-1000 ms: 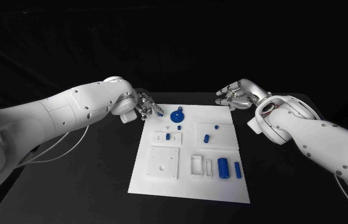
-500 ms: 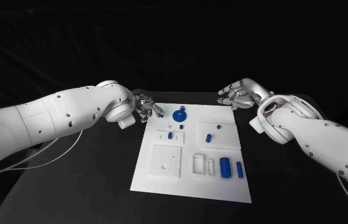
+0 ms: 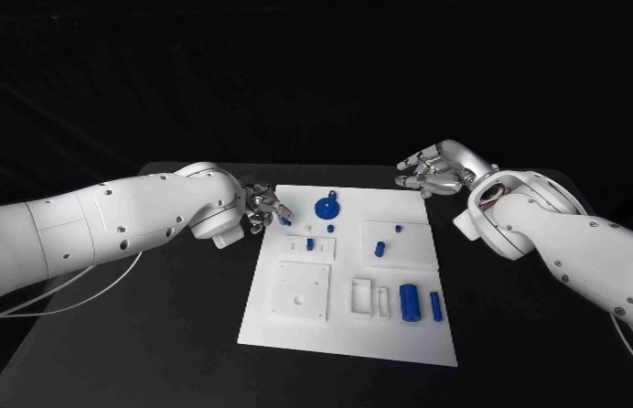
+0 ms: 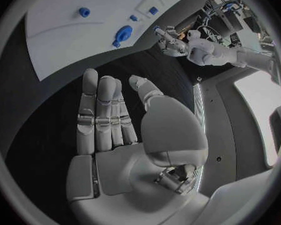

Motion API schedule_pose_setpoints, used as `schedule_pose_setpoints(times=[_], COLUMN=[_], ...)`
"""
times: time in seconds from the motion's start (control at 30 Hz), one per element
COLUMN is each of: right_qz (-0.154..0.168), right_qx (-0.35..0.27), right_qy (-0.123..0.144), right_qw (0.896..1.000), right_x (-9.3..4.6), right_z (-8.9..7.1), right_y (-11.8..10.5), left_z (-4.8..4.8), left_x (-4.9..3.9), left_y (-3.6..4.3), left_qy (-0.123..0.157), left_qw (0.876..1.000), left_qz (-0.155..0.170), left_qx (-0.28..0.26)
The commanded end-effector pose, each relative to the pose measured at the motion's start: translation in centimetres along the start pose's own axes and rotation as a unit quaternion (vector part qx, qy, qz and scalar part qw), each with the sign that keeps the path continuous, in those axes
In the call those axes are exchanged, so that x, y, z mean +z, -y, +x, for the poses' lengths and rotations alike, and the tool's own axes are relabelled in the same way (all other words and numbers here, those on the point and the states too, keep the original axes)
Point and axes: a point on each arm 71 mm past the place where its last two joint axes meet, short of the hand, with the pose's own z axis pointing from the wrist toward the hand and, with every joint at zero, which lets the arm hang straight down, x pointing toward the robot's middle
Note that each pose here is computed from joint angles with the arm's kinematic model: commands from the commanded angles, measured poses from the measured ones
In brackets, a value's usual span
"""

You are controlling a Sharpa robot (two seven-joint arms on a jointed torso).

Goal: Assemble the parts on the task board

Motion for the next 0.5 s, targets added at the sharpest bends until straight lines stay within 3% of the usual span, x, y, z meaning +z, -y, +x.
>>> schedule_pose_setpoints(times=[0.03,0.23,0.5], right_qz=[-0.002,-0.002,-0.002], right_qx=[0.001,0.001,0.001], right_qy=[0.003,0.002,0.001], right_qw=[1.0,1.0,1.0], right_x=[0.0,0.0,0.0], right_z=[0.0,0.0,0.0], right_y=[0.0,0.0,0.0], left_z=[0.34,1.47,2.81], left_x=[-0.05,0.06,0.04], left_y=[-0.04,-0.17,0.26], left_qy=[0.028,0.021,-0.003], left_qw=[0.999,0.999,0.998], left_qz=[-0.009,-0.012,-0.008], left_qx=[0.025,0.04,0.061])
